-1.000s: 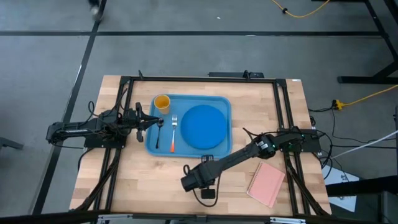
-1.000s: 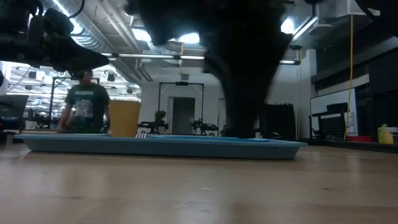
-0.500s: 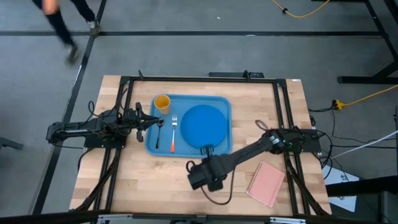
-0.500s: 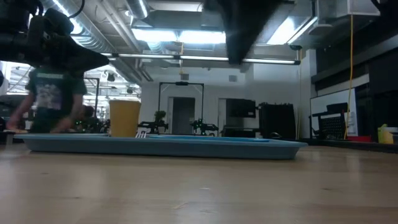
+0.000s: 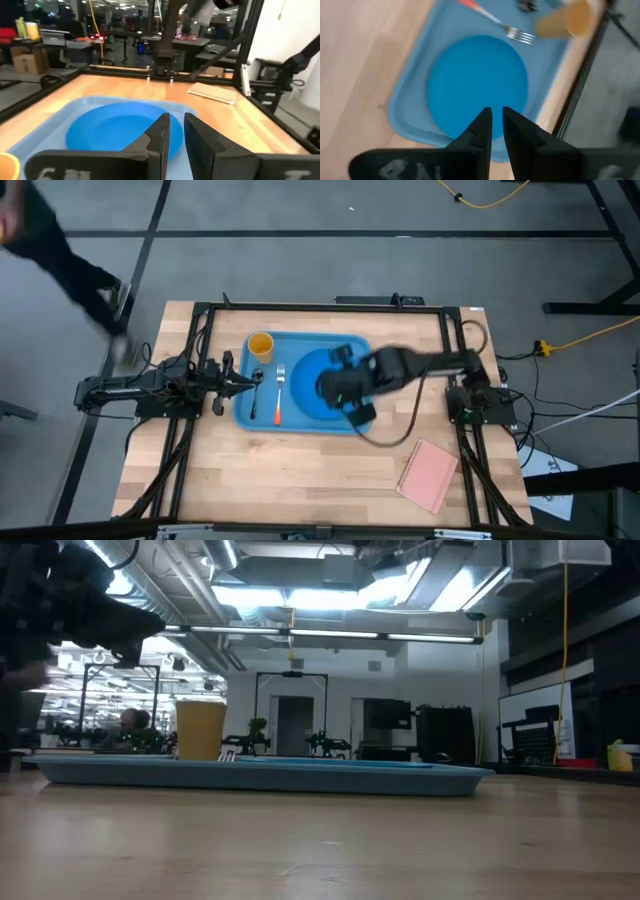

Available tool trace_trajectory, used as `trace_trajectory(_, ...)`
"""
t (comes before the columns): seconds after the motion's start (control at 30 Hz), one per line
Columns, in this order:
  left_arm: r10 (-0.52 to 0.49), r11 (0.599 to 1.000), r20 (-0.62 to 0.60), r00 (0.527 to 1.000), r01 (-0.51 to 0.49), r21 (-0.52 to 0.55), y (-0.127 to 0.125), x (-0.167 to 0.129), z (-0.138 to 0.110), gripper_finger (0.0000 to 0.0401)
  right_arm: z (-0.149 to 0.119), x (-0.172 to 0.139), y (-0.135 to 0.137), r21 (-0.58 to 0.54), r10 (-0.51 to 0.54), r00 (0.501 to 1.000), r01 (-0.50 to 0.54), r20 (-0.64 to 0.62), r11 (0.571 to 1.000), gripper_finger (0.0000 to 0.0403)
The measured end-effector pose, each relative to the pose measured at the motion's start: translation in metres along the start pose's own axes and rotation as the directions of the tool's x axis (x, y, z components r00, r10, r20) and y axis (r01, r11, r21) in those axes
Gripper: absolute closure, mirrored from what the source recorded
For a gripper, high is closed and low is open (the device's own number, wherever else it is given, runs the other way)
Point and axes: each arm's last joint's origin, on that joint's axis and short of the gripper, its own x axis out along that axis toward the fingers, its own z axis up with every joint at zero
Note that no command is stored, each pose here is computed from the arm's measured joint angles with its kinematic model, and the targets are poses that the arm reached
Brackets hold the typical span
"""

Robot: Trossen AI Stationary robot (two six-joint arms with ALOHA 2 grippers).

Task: Pick and place plate/cup/fork/spoon on tray
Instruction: Return to Home Position

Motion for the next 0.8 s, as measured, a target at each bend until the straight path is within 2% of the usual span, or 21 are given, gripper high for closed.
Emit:
trace_trajectory(0.07,0.001,0.998,0.004,1.0,-0.001,-0.057,0.001,0.0,0.0,0.035,-0.01,-0.012,-0.014,0.117,0.022,0.999,-0.027,0.043,0.993,0.0352)
trace_trajectory(0.13,0.0,0.996,0.003,1.0,0.001,-0.09,0.002,0.0,0.0,0.035,-0.019,-0.023,-0.022,0.229,0.083,0.992,-0.103,0.097,0.968,0.0352)
trace_trajectory(0.23,-0.003,0.999,0.007,1.0,0.004,-0.047,0.004,-0.001,0.001,0.035,-0.025,-0.034,-0.026,0.343,0.161,0.973,-0.209,0.164,0.916,0.0352)
trace_trajectory(0.3,0.008,1.0,0.02,1.0,-0.008,-0.021,0.006,-0.001,0.003,0.035,-0.024,-0.035,-0.026,0.384,0.171,0.967,-0.232,0.188,0.894,0.0352)
trace_trajectory(0.4,0.046,0.999,0.034,0.998,-0.047,0.026,0.01,-0.002,0.004,0.035,-0.022,-0.036,-0.023,0.349,0.175,0.965,-0.235,0.194,0.907,0.0352)
trace_trajectory(0.53,0.115,0.992,0.019,0.993,-0.116,0.055,0.016,-0.003,0.002,0.035,-0.013,-0.031,-0.026,0.156,0.162,0.951,-0.207,0.263,0.966,0.0352)
trace_trajectory(0.63,0.142,0.988,0.021,0.99,-0.143,0.053,0.018,-0.004,0.003,0.035,-0.013,-0.028,-0.041,0.065,0.161,0.932,-0.192,0.325,0.979,0.0352)
trace_trajectory(0.7,0.148,0.988,0.022,0.989,-0.149,0.046,0.019,-0.004,0.003,0.035,-0.019,-0.026,-0.053,0.061,0.146,0.935,-0.175,0.322,0.983,0.0352)
trace_trajectory(0.8,0.147,0.988,0.021,0.989,-0.148,0.045,0.019,-0.004,0.003,0.035,-0.035,-0.019,-0.07,0.137,0.149,0.956,-0.187,0.253,0.973,0.0352)
